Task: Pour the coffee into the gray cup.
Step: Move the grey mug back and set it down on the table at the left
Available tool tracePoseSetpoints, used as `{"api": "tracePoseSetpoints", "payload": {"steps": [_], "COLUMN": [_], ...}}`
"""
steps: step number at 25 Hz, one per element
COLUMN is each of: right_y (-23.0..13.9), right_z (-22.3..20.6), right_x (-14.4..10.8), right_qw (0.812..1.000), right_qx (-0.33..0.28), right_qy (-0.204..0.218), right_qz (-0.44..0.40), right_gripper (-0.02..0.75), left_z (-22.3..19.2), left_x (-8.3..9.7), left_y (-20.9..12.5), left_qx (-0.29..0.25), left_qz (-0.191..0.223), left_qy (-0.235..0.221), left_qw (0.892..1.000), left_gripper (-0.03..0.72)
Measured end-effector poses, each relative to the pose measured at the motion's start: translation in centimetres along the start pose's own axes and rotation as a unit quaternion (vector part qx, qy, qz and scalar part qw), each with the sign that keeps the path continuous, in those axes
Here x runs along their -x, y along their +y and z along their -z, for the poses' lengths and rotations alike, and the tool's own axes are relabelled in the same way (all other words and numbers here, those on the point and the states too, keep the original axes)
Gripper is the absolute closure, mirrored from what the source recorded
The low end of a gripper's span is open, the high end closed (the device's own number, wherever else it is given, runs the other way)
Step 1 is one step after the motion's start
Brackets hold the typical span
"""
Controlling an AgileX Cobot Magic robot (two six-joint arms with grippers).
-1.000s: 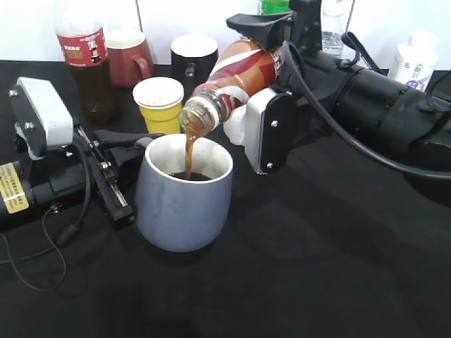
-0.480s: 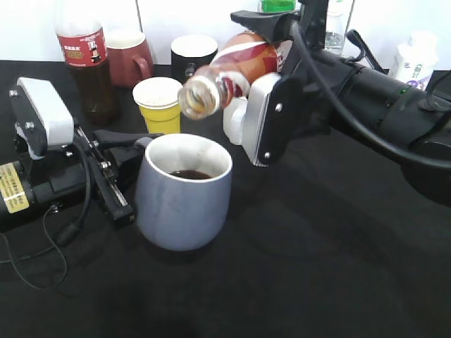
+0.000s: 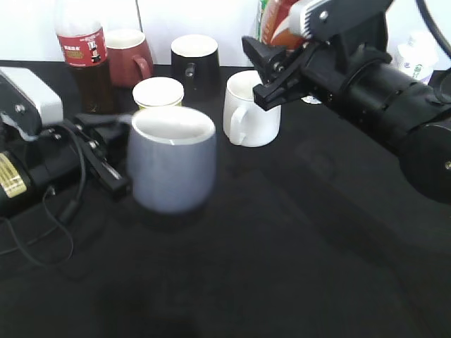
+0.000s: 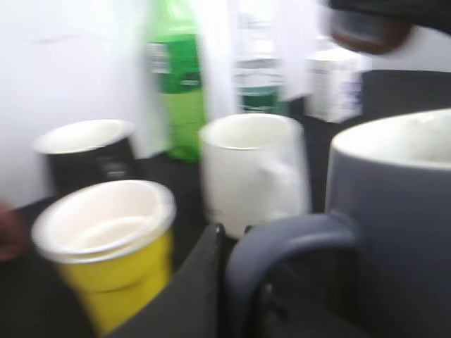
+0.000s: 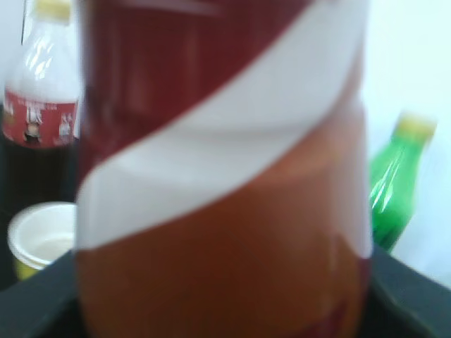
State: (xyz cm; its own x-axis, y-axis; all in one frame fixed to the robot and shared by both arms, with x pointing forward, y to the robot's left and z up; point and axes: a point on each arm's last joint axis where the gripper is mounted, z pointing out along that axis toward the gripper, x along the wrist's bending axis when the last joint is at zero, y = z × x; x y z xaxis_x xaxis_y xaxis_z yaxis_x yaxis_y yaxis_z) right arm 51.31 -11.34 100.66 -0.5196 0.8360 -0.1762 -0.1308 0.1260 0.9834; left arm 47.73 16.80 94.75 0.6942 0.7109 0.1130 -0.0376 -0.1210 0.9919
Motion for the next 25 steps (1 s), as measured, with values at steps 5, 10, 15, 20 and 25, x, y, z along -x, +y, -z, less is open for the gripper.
{"api": "tracePoseSetpoints", "payload": {"steps": [5,10,15,20,25], "right_y": [-0.1,-0.1,-0.1,-0.1,-0.1], "right_z": [0.0,0.0,0.0,0.0,0.0], "right_x": [0.0,0.0,0.0,0.0,0.0], "right_qw": [0.999,0.999,0.999,0.999,0.999], "right_qx": [-0.006,-0.007,-0.007,-0.007,-0.007], "right_qy": [0.000,0.000,0.000,0.000,0.000], "right_qz": [-0.033,-0.034,-0.034,-0.034,-0.034], "right_gripper": [0.207,0.207,0.209,0.209,0.209], "left_z": [0.1,0.2,0.9,3.2,5.1], "left_x": [-1.0,-1.9,-3.9,-8.0,-10.6], "left_y": [0.0,0.0,-0.2,-0.8,-1.2], "left_qx": [0.000,-0.005,-0.012,-0.025,-0.033], "left_qz": [-0.026,-0.048,-0.027,-0.023,-0.022], "left_qy": [0.055,0.105,0.178,0.261,0.314], "left_qw": [0.998,0.993,0.984,0.965,0.949], "left_gripper": [0.644,0.644,0.644,0.644,0.644]}}
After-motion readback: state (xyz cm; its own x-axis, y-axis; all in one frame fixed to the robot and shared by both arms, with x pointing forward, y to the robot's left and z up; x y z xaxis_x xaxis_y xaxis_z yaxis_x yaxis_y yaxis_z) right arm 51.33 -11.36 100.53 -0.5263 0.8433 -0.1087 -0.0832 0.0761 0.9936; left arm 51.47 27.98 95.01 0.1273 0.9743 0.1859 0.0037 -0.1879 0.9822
